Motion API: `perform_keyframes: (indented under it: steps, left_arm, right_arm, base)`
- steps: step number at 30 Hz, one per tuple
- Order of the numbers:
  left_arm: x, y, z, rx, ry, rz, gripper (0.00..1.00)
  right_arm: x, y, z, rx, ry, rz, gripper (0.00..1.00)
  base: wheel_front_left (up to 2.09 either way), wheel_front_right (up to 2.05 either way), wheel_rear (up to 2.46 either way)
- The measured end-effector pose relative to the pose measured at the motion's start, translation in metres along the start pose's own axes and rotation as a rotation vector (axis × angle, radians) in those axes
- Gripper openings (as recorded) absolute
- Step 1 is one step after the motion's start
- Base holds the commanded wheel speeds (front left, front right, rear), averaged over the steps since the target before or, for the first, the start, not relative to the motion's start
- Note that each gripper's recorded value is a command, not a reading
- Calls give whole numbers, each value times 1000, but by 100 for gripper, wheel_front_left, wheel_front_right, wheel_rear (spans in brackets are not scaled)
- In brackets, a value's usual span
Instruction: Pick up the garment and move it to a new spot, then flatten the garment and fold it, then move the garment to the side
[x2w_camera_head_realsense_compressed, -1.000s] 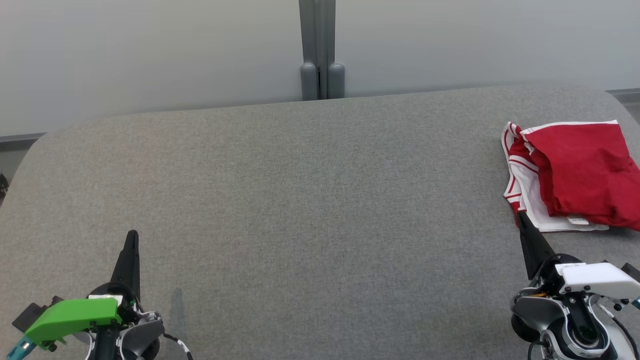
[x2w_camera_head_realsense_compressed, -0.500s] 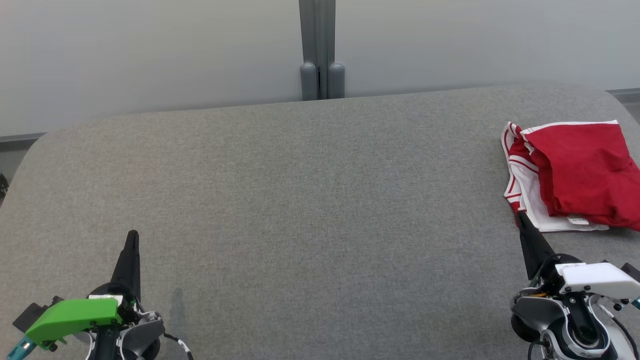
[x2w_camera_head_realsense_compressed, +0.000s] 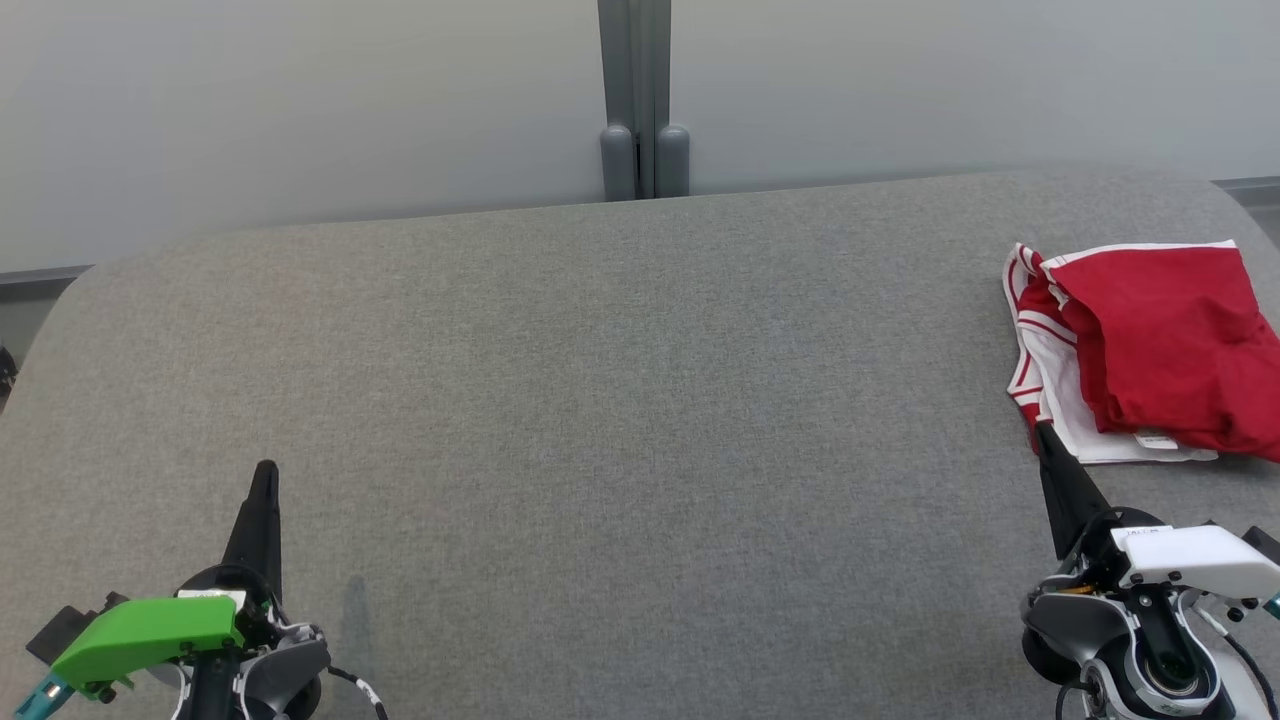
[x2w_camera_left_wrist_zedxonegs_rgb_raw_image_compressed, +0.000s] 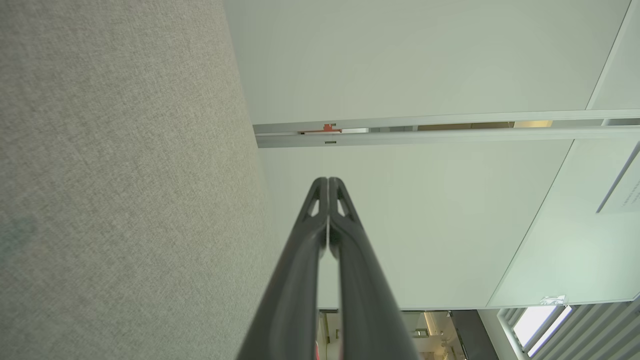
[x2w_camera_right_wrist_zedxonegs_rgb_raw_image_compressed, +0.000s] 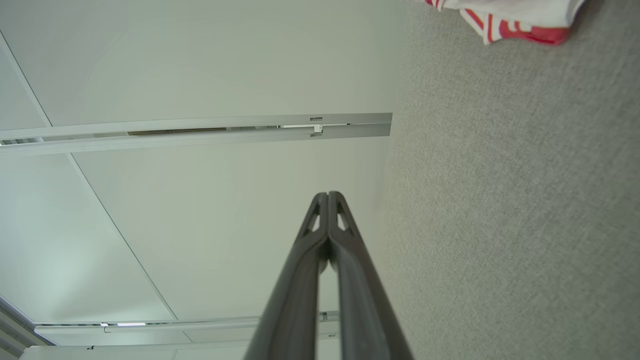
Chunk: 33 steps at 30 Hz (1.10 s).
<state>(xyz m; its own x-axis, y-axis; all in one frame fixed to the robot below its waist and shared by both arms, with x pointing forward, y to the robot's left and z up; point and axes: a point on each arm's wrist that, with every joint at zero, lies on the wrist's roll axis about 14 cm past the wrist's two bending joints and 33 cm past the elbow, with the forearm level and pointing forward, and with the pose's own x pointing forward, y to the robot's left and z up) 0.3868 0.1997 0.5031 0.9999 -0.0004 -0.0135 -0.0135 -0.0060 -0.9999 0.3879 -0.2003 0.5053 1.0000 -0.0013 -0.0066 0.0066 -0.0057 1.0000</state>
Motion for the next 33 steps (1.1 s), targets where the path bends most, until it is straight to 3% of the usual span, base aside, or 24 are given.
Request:
perform_keyframes:
  steps: [33]
  left_arm:
    - [0, 0, 0, -3, -2, 0, 0]
  right_arm:
    - [0, 0, 0, 0, 1, 0, 0]
  base:
    - [0, 0, 0]
